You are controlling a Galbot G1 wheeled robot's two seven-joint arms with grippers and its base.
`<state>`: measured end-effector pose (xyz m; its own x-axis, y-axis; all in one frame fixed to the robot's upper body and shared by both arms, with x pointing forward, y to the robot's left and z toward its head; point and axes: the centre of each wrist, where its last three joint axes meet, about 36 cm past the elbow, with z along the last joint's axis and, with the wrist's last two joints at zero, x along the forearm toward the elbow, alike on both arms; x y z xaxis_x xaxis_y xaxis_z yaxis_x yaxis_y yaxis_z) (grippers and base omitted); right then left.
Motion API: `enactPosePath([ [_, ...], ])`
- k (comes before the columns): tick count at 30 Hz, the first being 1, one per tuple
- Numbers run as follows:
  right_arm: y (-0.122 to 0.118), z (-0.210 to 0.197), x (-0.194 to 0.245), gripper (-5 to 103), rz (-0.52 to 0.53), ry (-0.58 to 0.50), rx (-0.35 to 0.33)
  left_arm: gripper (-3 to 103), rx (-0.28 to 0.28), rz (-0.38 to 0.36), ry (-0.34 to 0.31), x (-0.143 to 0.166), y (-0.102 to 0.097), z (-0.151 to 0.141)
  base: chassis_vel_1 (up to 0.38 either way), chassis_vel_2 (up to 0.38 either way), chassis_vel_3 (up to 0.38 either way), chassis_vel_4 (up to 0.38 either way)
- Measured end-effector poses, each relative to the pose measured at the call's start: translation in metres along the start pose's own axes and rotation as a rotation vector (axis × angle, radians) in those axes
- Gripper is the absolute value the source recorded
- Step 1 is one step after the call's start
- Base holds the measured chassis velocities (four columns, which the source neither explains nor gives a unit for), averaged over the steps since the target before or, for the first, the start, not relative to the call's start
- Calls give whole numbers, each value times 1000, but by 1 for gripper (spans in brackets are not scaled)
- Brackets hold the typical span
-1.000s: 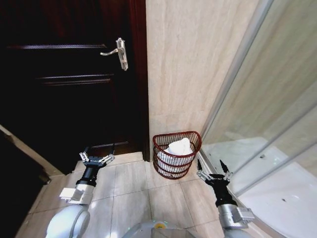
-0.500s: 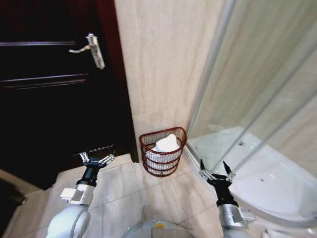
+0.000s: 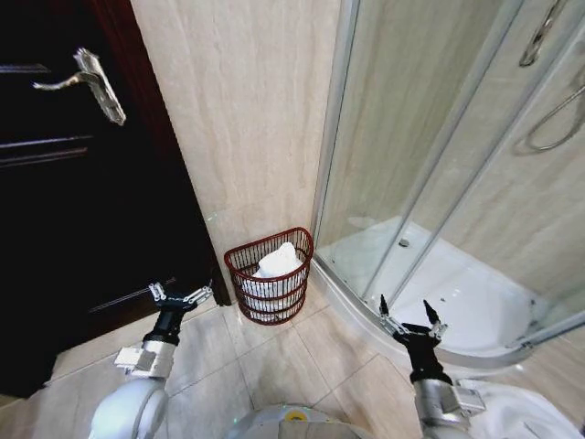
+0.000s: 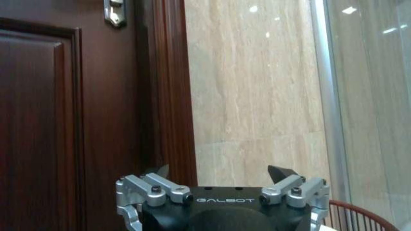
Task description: Discard the used towel into the hamper.
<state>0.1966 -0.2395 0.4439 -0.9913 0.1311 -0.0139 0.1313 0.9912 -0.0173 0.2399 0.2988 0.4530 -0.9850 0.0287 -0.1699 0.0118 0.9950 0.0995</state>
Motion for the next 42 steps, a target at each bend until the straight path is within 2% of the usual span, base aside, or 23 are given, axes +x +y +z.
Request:
enactPosePath([
  [11, -2, 2, 5, 100, 39, 12, -9, 100, 26, 43, -58, 0, 3, 8, 0, 0, 0, 0],
  [27, 2, 6, 12, 100, 38, 24, -8, 100, 30, 64, -73, 1, 0, 3, 0, 0, 0, 0],
  [42, -1, 9, 16, 100, 58, 24, -1, 100, 31, 63, -76, 1, 1, 6, -52, -114, 59, 103],
])
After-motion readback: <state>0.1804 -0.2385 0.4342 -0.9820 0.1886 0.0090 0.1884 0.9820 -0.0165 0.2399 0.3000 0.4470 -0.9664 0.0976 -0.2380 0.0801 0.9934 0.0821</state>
